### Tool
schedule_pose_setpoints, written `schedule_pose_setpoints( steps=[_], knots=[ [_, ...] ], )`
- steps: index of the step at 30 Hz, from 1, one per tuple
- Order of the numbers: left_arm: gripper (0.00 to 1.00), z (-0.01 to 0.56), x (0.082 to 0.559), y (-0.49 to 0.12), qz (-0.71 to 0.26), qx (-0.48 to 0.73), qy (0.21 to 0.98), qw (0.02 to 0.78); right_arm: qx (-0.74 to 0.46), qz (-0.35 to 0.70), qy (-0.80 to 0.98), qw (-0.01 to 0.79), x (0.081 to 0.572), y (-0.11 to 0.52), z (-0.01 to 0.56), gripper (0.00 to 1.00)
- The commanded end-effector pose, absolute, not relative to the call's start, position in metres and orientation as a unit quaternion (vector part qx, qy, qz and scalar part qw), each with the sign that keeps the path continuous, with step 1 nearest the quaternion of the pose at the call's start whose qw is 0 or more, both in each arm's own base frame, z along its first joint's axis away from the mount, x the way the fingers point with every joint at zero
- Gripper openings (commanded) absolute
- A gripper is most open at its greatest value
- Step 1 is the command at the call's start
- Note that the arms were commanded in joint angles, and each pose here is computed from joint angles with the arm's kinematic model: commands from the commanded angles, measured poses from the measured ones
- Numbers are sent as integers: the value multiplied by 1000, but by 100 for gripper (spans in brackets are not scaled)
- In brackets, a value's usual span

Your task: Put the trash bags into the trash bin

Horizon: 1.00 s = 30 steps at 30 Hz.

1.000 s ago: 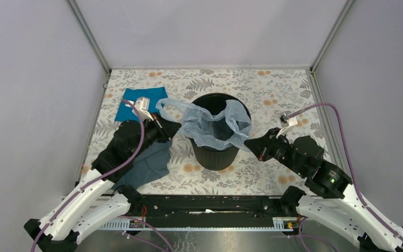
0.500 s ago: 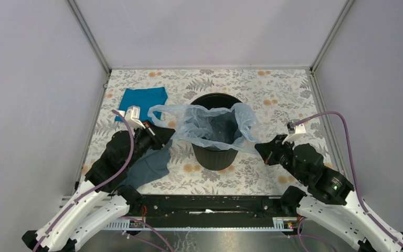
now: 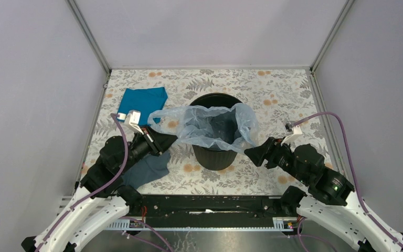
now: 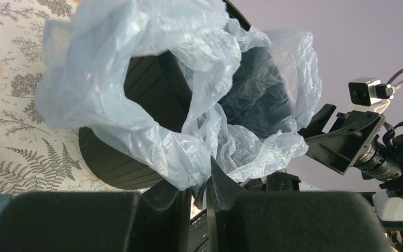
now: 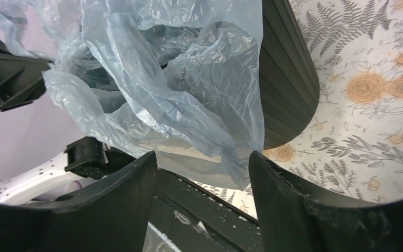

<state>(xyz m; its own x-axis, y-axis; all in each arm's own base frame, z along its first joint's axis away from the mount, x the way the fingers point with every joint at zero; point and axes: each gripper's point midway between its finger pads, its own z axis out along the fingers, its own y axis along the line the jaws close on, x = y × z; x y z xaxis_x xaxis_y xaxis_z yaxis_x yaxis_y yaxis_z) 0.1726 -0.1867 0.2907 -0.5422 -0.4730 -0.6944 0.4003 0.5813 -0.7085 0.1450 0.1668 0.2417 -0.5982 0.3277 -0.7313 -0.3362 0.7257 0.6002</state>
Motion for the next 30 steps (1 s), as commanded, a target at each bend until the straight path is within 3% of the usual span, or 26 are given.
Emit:
schedule_pose_setpoints(
  steps=[1, 10, 13, 15, 17, 20, 26, 28, 30],
  knots=[
    [18, 294, 170, -193, -472, -16, 746, 469, 37, 432, 796, 422, 140, 181, 257, 74],
    [5, 273, 164, -194, -448, 7, 777, 442, 167, 436, 786, 405, 152, 167, 229, 75],
    [0, 265, 163, -190, -430, 13, 790, 437, 193, 438, 776, 410, 157, 164, 217, 91],
    [0, 258, 162, -187, -420, 13, 798, 432, 189, 452, 770, 410, 157, 168, 215, 92],
    [0, 253, 161, -186, -414, 16, 804, 428, 178, 478, 758, 407, 155, 177, 219, 85],
    [0, 245, 162, -186, -403, 23, 812, 421, 167, 514, 737, 405, 153, 186, 231, 58],
    [0, 226, 168, -183, -368, 25, 833, 412, 145, 501, 740, 425, 153, 183, 231, 17],
    [0, 226, 169, -184, -369, 26, 833, 411, 121, 510, 731, 437, 151, 185, 239, 15],
    [0, 230, 169, -185, -373, 26, 831, 412, 75, 534, 715, 446, 143, 193, 255, 33]
  ],
)
